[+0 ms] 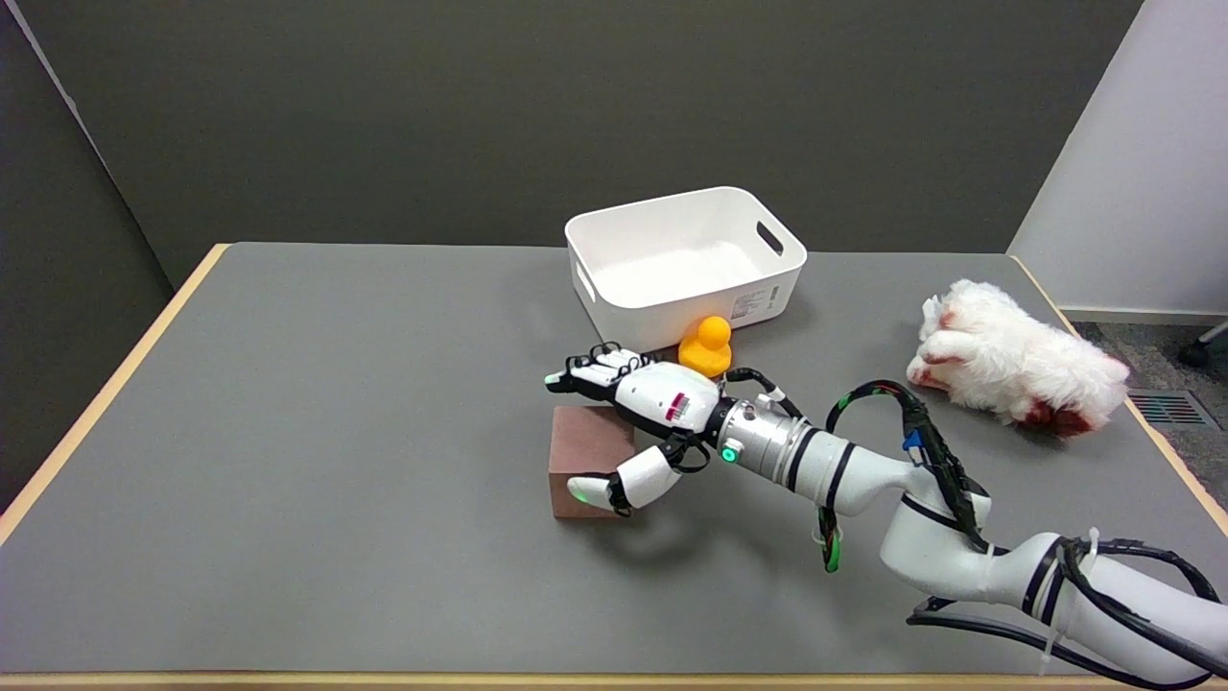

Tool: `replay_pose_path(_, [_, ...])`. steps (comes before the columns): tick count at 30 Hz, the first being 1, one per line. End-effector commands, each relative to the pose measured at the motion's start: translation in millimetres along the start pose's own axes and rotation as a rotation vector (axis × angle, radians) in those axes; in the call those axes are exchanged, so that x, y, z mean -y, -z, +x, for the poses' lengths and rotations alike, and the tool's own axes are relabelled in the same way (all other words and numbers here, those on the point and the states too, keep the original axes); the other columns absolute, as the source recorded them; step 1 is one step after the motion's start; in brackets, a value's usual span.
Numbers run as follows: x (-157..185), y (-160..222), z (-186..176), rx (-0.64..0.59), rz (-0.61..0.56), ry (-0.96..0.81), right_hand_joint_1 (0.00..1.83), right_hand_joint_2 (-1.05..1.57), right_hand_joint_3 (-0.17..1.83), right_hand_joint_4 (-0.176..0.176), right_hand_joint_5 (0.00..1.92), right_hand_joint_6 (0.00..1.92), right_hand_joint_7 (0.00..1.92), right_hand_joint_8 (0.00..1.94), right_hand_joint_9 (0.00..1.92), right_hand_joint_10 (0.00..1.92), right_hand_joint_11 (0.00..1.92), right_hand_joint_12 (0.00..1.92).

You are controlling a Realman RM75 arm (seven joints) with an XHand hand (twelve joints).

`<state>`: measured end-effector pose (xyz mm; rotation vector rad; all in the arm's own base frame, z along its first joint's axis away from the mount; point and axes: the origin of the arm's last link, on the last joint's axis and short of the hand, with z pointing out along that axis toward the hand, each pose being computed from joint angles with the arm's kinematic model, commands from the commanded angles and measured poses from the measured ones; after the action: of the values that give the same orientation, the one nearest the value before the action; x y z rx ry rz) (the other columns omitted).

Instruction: Pick up wooden cube.

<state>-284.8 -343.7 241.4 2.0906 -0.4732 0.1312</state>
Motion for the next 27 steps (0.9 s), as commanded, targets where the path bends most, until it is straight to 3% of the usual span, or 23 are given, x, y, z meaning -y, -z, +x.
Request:
replay_pose_path(1, [-6, 3, -2, -0.001, -0.033, 0.0, 0.54, 0.59, 0.82, -0.104, 0.14, 0.34, 0.28, 0.37, 0.09, 0.72, 0.0, 0.82])
replay_pose_path(7, [-8, 3, 2, -0.015, -0.039, -0.007, 0.61, 0.6, 0.94, -0.132, 0.1, 0.41, 0.36, 0.54, 0.23, 0.82, 0.0, 1.05])
replay_pose_path(10, [-10, 2, 2, -0.022, -0.062, -0.022, 0.75, 0.64, 0.9, -0.161, 0.14, 0.4, 0.43, 0.55, 0.3, 0.93, 0.06, 1.23])
replay_pose_path(14, [-11, 2, 3, -0.032, -0.08, -0.035, 0.86, 0.69, 0.91, -0.176, 0.23, 0.55, 0.51, 0.65, 0.41, 1.06, 0.25, 1.42])
replay_pose_path(16, [-11, 2, 3, -0.036, -0.083, -0.029, 0.93, 0.76, 0.89, -0.176, 0.36, 0.88, 0.67, 0.89, 0.54, 1.21, 0.44, 1.6])
replay_pose_path(18, [-11, 2, 4, -0.04, -0.081, -0.01, 1.0, 0.75, 0.94, -0.176, 0.42, 0.92, 0.72, 0.91, 0.63, 1.21, 0.5, 1.68])
replay_pose_path(20, [-11, 2, 5, -0.045, -0.078, 0.003, 1.27, 0.99, 0.44, -0.176, 0.45, 1.06, 0.78, 1.28, 0.68, 1.3, 0.59, 1.73])
replay_pose_path(22, [-11, 1, 7, -0.047, -0.077, 0.008, 1.2, 1.22, 0.14, -0.176, 0.41, 1.49, 0.8, 1.41, 0.73, 1.32, 0.59, 1.76])
replay_pose_path(23, [-11, 1, 7, -0.048, -0.077, 0.008, 1.16, 1.29, 0.08, -0.176, 0.4, 1.63, 0.81, 1.42, 0.75, 1.32, 0.59, 1.76])
replay_pose_path(27, [-12, 0, 10, -0.053, -0.077, 0.013, 1.18, 1.26, 0.08, -0.176, 0.45, 1.58, 0.85, 1.36, 0.78, 1.33, 0.63, 1.74])
